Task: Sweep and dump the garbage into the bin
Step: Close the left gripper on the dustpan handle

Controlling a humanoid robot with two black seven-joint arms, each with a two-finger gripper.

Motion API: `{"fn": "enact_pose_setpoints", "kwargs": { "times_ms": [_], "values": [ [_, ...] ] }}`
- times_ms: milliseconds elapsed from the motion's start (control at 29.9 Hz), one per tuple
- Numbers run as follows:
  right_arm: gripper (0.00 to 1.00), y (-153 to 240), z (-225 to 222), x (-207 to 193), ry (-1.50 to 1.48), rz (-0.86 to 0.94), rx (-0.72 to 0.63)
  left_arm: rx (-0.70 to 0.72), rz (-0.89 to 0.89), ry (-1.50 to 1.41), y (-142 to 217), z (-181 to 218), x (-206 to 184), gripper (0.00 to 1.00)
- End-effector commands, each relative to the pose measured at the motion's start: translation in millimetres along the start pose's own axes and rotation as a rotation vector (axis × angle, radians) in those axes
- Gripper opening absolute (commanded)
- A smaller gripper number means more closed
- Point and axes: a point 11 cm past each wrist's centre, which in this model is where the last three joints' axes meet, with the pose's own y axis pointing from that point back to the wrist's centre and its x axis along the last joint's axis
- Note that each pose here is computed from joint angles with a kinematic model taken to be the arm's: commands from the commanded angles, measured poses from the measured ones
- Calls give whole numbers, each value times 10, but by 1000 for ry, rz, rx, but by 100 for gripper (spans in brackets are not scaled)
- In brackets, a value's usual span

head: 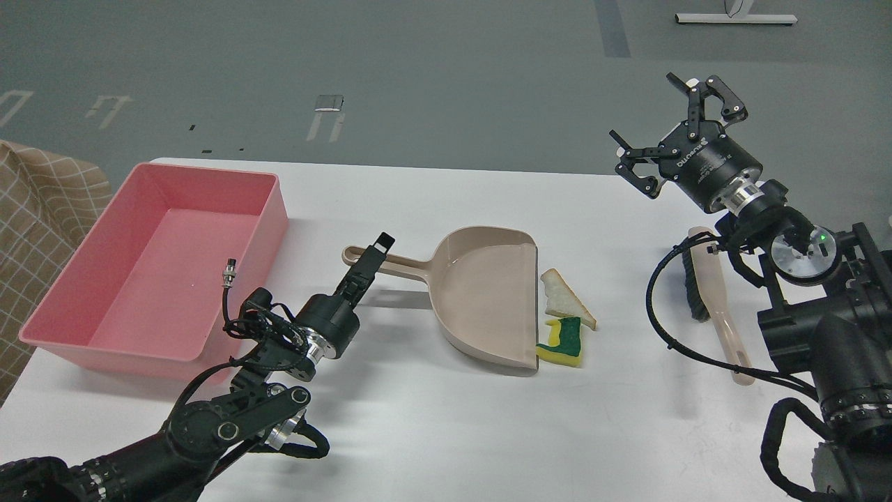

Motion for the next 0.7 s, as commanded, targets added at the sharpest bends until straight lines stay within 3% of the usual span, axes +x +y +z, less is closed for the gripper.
{"fn": "enact_pose_setpoints", "kwargs": {
  "times_ms": [0,535,668],
  "values": [
    [100,-2,6,1,-2,0,0,-4,2,-2,-35,16,-1,85],
    [100,-6,-9,-6,1,-1,2,-16,-14,28,-69,79,-158,79],
    [100,-6,-9,-6,1,-1,2,-9,-49,16,-30,50,-246,73]
  ]
}}
